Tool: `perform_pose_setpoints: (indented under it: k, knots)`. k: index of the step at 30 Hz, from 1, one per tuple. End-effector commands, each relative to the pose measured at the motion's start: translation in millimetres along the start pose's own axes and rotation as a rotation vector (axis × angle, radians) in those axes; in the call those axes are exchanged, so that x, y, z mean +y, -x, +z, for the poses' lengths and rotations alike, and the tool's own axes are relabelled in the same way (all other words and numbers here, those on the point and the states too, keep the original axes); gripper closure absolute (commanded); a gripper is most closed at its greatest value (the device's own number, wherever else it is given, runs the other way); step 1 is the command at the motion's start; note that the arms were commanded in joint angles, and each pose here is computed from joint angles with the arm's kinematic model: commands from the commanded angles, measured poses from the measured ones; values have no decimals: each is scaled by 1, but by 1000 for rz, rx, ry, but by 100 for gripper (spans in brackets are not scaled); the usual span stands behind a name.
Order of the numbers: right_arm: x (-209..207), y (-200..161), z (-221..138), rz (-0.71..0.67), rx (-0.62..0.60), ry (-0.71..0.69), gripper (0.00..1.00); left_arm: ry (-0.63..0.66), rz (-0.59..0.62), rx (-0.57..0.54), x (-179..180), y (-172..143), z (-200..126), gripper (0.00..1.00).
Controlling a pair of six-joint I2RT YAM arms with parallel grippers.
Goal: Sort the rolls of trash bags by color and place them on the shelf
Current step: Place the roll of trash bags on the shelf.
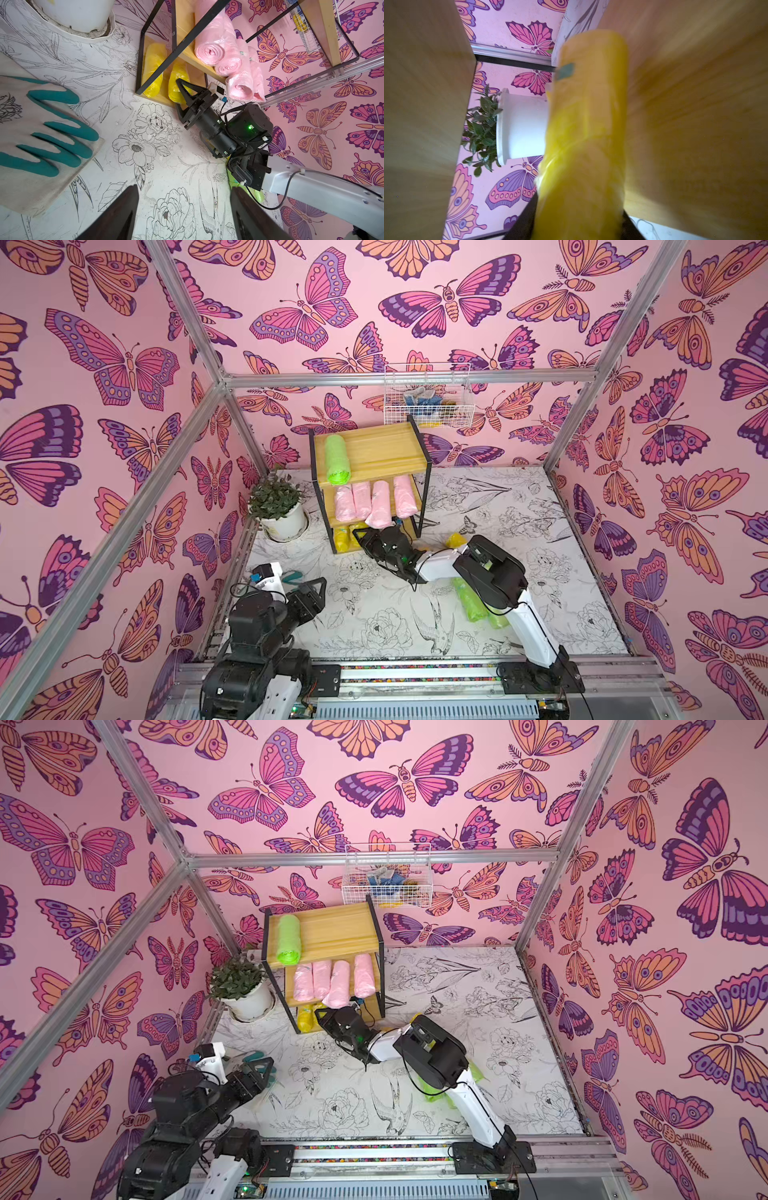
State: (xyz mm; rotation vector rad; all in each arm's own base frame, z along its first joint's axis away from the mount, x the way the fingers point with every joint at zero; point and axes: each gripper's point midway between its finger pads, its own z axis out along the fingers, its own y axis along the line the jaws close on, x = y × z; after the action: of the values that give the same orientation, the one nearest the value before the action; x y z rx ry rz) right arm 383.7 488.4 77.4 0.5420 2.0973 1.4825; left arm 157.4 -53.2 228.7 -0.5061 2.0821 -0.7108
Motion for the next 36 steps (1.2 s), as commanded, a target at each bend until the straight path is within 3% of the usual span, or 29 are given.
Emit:
perform_pose_setpoints:
  k: [1, 2, 3, 5, 13, 22, 30, 36]
  knots:
    - [4, 1, 4, 12, 5, -13, 45, 13, 17, 20, 3, -4, 2, 24]
    - [3, 1, 4, 14, 11, -22, 40, 14, 16, 20, 4, -4, 2, 24]
    - [4, 1, 3, 10, 13, -22, 30, 12, 15, 18, 3, -4, 1, 24]
    - [6, 1, 1, 0, 14, -30, 25, 8, 13, 15, 2, -4, 0, 24]
    - [13, -1, -19, -24, 42, -48, 28, -5, 0, 21, -1, -4, -2, 24]
    - [-5, -18, -78, -67, 126, -127, 31, 72, -70, 96, 13, -16, 6, 24]
    - [-15, -31, -147, -388, 279, -325, 30, 103, -139, 169, 19, -29, 13, 27]
    - [-8, -7, -204, -734, 345, -479, 28, 89, -158, 185, 16, -31, 13, 27]
